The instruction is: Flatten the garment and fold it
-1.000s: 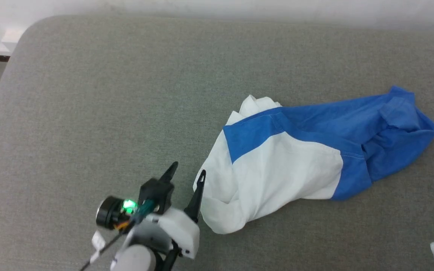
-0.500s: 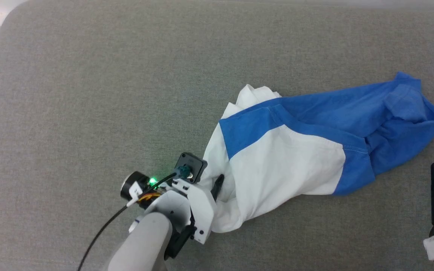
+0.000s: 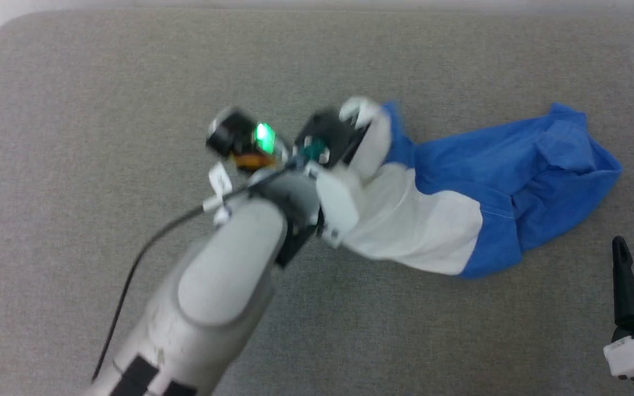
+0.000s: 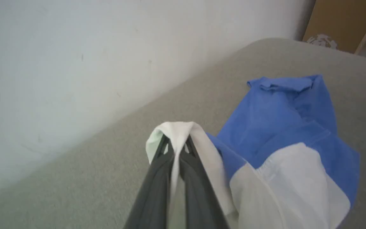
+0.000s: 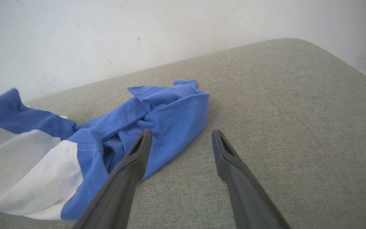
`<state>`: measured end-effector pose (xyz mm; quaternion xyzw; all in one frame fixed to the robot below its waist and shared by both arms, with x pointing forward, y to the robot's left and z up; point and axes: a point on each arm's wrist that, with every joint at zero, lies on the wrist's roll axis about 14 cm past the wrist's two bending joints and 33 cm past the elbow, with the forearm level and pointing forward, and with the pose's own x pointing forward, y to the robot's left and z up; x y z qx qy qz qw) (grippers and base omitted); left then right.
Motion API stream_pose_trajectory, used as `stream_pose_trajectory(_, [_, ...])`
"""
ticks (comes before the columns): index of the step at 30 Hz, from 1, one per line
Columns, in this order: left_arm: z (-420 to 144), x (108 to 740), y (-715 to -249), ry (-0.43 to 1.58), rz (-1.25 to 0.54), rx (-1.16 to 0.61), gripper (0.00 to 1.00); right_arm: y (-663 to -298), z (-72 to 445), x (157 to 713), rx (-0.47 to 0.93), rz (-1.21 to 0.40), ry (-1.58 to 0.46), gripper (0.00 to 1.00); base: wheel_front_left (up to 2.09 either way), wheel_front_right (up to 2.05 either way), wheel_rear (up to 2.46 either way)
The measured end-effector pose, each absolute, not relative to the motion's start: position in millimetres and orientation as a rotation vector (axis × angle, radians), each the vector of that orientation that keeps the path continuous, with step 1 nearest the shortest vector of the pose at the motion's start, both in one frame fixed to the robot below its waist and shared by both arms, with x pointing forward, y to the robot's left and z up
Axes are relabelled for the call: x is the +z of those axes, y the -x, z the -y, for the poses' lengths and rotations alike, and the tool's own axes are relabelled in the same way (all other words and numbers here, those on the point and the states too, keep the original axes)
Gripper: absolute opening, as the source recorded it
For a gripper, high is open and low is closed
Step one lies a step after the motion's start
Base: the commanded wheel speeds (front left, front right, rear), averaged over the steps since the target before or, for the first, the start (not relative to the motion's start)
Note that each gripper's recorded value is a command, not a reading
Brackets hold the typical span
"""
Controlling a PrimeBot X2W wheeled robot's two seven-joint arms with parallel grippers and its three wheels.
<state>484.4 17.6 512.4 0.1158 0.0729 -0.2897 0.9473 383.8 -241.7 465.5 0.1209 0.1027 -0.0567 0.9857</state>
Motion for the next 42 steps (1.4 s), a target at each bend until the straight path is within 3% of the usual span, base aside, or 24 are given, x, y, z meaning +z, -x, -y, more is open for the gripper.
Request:
stream_pose_trajectory(5, [-1,624,-526,-0.192,0.171,-0.581,0.00,-381,246,462,-0.133,-0.206,-0.252,1.00,0.00,0.00,0.00])
stream_pose_trajectory(8, [-15,639,-549,-0.157,0.209,-0.504,0.00,-382,247,460,-0.141,-0.204,-0.259,1.00,0.00,0.00,0.00])
stream_pose_trajectory(14, [-78,551,-583,-0.169,-0.016,-0.300,0.00,-385,255,448,-0.172,-0.223,-0.257,1.00,0.00,0.00,0.00])
stream_pose_trajectory(22, [-107,423,-561,-0.108,-0.346,-0.221,0.00,-388,263,430,-0.203,-0.268,-0.241,1.00,0.00,0.00,0.00])
stream_pose_trajectory(23, [-110,420,-561,-0.097,-0.353,-0.208,0.25,-389,263,429,-0.200,-0.272,-0.238,1.00,0.00,0.00,0.00])
stream_pose_trajectory(24, [-110,419,-560,-0.091,-0.354,-0.205,1.00,-390,262,428,-0.197,-0.274,-0.238,1.00,0.00,0.00,0.00])
stream_pose_trajectory(28, [-106,440,-564,-0.071,-0.288,-0.219,1.00,-394,257,428,-0.176,-0.278,-0.236,1.00,0.00,0.00,0.00])
stream_pose_trajectory(32, [-82,524,-576,-0.063,-0.046,-0.279,1.00,-397,251,436,-0.154,-0.256,-0.241,1.00,0.00,0.00,0.00])
stream_pose_trajectory(36, [-32,584,-553,-0.082,0.101,-0.408,1.00,-397,244,441,-0.133,-0.249,-0.250,1.00,0.00,0.00,0.00])
stream_pose_trajectory(42, [8,556,-509,-0.132,-0.005,-0.524,1.00,-401,235,444,-0.106,-0.244,-0.256,1.00,0.00,0.00,0.00])
